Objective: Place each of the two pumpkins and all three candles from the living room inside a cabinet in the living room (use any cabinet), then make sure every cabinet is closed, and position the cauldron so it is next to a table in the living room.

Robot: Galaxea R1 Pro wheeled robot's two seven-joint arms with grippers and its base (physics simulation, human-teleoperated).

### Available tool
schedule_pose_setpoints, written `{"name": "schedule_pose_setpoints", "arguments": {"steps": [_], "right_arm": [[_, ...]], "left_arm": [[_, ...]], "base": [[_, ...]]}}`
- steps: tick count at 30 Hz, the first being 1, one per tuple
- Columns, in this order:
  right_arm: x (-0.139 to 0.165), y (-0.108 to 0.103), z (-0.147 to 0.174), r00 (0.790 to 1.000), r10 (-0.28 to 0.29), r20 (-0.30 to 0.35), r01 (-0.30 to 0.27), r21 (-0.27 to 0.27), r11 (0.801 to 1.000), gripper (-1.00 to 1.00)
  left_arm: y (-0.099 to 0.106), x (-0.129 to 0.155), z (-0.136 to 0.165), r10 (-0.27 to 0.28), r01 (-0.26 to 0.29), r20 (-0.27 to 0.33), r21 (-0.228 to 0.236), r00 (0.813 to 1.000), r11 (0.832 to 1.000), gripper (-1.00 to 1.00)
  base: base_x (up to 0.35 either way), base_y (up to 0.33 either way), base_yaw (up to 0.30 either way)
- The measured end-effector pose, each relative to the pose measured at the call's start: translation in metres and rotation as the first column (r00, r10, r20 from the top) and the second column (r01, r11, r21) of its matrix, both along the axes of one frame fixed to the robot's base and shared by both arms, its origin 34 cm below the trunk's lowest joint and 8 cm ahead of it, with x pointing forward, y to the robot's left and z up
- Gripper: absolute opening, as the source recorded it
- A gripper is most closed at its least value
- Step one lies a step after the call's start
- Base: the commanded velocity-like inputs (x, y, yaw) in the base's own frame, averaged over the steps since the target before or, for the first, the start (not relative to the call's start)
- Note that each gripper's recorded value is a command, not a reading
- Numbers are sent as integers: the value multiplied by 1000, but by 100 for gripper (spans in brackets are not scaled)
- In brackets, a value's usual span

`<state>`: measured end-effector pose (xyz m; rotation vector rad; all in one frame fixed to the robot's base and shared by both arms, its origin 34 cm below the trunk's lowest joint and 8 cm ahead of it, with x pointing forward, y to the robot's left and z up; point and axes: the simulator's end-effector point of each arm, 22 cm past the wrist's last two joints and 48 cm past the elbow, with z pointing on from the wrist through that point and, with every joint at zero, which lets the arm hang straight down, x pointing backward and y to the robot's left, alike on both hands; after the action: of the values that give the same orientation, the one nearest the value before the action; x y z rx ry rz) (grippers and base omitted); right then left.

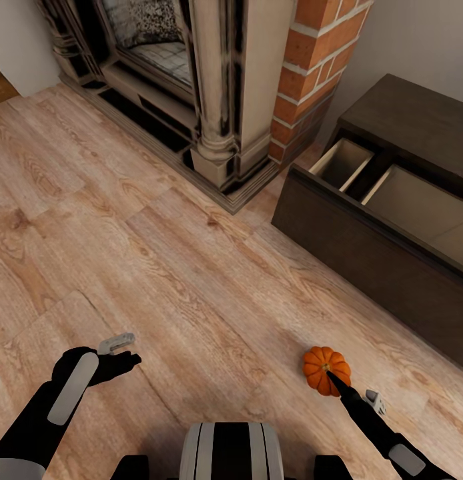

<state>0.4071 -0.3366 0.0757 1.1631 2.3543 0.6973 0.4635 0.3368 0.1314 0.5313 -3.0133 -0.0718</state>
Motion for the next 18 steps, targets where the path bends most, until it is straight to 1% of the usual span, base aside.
{"name": "schedule_pose_setpoints", "arguments": {"steps": [11, 14, 18], "right_arm": [[-1, 0, 0, 1000, 0, -2, 0, 0, 1000, -100], [5, 0, 4, 1000, -2, 12, 2, 1, 1000, -100], [5, 0, 4, 1000, 0, 10, 0, 1, 1000, -100]], "left_arm": [[0, 0, 0, 0, 0, 0, -1, 1000, 1000, 100], [0, 4, 5, 1, -1, 12, -1, 1000, 1000, 100], [0, 4, 5, 0, 0, 12, 0, 1000, 1000, 100]], "base": [[0, 0, 0], [0, 0, 0], [0, 0, 0]]}}
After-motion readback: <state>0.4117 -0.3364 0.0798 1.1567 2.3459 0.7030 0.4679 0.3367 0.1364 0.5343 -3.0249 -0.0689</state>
